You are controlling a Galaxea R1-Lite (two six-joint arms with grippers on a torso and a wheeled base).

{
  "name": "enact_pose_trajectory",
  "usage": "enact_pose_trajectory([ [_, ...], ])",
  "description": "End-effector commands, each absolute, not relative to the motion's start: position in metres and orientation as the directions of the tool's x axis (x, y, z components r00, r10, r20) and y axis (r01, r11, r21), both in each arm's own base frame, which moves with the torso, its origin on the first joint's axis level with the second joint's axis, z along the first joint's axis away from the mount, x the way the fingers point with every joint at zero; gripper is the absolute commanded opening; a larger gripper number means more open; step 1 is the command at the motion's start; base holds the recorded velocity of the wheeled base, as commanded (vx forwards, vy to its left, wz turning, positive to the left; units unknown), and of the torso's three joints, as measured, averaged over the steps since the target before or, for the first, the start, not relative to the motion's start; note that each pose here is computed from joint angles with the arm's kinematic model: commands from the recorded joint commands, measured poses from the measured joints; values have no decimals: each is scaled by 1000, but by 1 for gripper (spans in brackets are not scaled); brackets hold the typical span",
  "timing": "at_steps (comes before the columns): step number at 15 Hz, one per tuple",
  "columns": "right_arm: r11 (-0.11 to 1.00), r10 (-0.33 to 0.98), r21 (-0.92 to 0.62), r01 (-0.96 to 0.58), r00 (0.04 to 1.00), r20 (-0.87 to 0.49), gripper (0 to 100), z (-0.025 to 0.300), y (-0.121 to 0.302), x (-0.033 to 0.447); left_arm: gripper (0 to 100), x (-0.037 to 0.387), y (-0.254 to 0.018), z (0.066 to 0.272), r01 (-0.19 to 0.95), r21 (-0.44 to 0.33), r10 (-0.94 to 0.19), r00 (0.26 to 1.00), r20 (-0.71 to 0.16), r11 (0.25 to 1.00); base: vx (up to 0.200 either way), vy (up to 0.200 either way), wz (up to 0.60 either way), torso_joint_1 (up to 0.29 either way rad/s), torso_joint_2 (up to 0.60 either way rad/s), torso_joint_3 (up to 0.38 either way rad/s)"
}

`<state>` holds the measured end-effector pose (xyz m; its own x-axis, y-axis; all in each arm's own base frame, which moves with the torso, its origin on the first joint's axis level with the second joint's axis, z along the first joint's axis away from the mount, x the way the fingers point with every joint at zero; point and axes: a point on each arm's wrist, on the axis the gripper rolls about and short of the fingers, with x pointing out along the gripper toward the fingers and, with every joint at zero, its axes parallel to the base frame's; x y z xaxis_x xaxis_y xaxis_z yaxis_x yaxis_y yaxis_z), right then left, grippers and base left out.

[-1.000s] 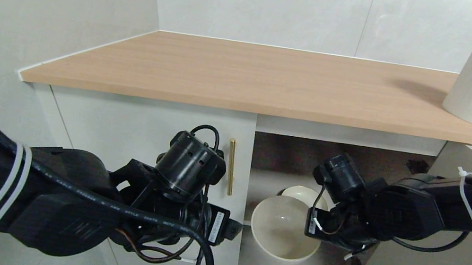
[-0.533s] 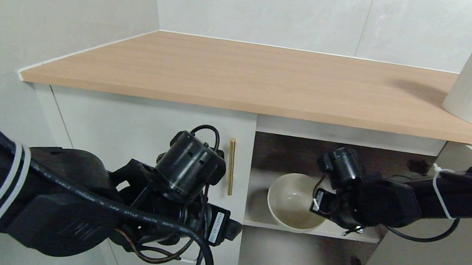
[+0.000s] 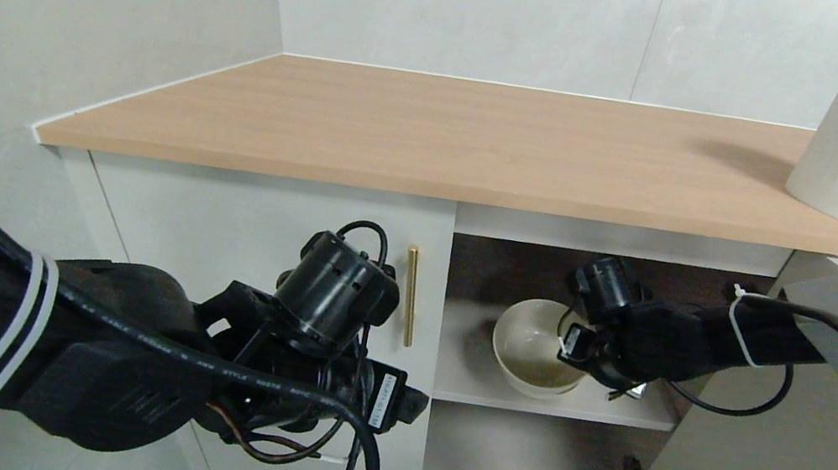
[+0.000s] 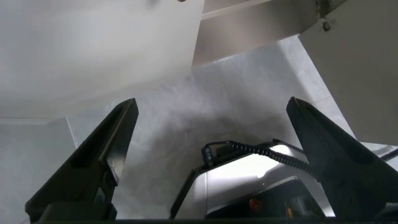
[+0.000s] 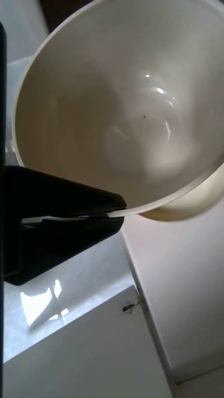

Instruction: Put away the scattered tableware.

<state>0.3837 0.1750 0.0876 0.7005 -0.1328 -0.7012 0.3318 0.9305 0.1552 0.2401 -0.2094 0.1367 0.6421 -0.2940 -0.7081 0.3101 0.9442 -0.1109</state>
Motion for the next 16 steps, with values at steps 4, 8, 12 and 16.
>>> enact_pose_trajectory([
  [4, 922, -156, 148, 357, 695, -702, 0, 68, 173, 400, 100, 240, -210, 136, 309, -111, -293, 641, -709, 944, 0, 0, 0, 0, 0, 0],
  [8, 922, -158, 149, 358, 697, -699, 0, 65, 173, 404, 100, 240, -210, 136, 309, -110, -292, 642, -709, 945, 0, 0, 0, 0, 0, 0],
  [12, 922, -158, 149, 358, 697, -699, 100, 64, 174, 405, 100, 240, -210, 136, 309, -110, -292, 642, -709, 945, 0, 0, 0, 0, 0, 0],
  [16, 922, -155, 151, 356, 698, -699, 100, 65, 175, 405, 100, 241, -209, 137, 307, -111, -292, 643, -708, 945, 0, 0, 0, 0, 0, 0],
])
